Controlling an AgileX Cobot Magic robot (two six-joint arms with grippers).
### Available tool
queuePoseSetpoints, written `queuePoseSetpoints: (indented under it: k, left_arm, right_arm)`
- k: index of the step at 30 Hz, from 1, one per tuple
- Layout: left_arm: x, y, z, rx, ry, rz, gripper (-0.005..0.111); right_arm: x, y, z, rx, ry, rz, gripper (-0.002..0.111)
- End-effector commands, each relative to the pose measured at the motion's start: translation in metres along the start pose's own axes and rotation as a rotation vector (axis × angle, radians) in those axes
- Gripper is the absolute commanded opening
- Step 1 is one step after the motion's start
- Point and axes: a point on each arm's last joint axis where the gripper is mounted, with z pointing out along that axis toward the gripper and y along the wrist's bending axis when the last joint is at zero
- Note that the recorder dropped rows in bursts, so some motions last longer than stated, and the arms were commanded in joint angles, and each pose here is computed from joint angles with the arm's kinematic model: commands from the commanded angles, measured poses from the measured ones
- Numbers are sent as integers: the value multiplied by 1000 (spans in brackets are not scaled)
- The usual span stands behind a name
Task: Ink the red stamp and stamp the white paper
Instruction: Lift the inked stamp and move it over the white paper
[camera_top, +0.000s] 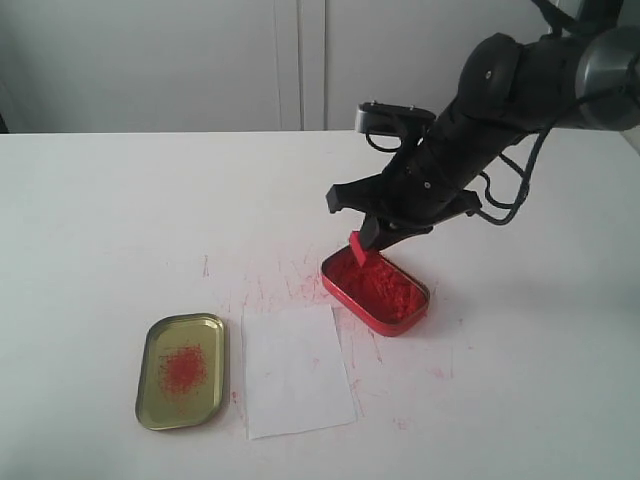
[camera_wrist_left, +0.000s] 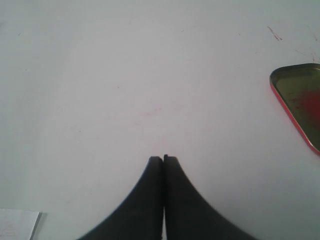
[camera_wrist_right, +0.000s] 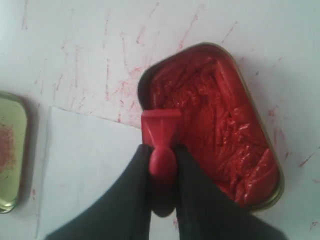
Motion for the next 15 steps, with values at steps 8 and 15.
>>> queuePoseSetpoints:
  k: [8,15]
  left_arm:
    - [3,0,1,3,11,1,0]
    - [3,0,1,3,11,1,0]
  right_arm:
    - [15,58,-1,-42,32,-106,0]
    - [30,85,7,63,67,-171,0]
